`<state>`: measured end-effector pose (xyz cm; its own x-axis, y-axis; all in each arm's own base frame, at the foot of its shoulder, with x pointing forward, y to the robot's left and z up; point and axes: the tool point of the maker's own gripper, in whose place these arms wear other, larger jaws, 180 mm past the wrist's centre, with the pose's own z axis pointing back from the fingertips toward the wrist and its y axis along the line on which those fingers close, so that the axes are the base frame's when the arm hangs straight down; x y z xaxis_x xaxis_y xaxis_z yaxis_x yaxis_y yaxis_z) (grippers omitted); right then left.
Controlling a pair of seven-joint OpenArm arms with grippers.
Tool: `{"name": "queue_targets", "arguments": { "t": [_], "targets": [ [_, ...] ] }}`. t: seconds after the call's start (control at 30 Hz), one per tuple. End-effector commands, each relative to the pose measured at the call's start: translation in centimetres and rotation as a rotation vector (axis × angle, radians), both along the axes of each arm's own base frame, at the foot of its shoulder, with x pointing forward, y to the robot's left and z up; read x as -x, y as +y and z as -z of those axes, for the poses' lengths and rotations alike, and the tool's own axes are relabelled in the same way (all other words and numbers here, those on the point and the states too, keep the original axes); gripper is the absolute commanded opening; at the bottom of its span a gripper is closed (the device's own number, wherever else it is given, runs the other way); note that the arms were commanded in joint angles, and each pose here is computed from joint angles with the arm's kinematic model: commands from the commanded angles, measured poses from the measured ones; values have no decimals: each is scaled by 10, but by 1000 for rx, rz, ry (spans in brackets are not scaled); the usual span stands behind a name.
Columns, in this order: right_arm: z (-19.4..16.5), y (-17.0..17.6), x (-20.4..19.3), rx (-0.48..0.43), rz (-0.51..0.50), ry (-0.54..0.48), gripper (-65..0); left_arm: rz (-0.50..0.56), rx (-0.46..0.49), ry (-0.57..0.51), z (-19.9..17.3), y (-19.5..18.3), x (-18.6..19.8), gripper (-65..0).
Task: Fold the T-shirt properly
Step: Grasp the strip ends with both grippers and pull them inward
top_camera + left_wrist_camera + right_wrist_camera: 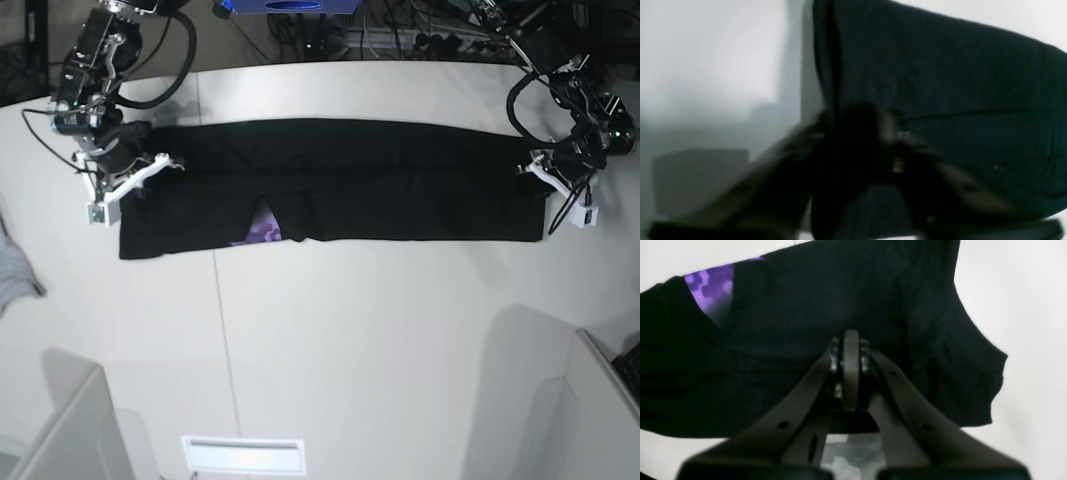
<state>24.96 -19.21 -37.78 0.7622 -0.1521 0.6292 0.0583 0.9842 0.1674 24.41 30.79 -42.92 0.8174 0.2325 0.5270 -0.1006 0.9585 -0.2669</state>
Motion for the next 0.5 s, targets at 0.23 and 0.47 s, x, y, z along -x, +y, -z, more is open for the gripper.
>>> {"name": "queue_targets", "arguments": {
  "t": [0.23, 0.47],
  "targets": [
    [-11, -3, 1, -78, 30, -57, -650, 3, -58, 66, 4, 18, 14, -650],
    [-20, -7, 7, -202, 79, -98, -650, -3, -119, 31, -10, 42, 13, -650]
  ]
}}
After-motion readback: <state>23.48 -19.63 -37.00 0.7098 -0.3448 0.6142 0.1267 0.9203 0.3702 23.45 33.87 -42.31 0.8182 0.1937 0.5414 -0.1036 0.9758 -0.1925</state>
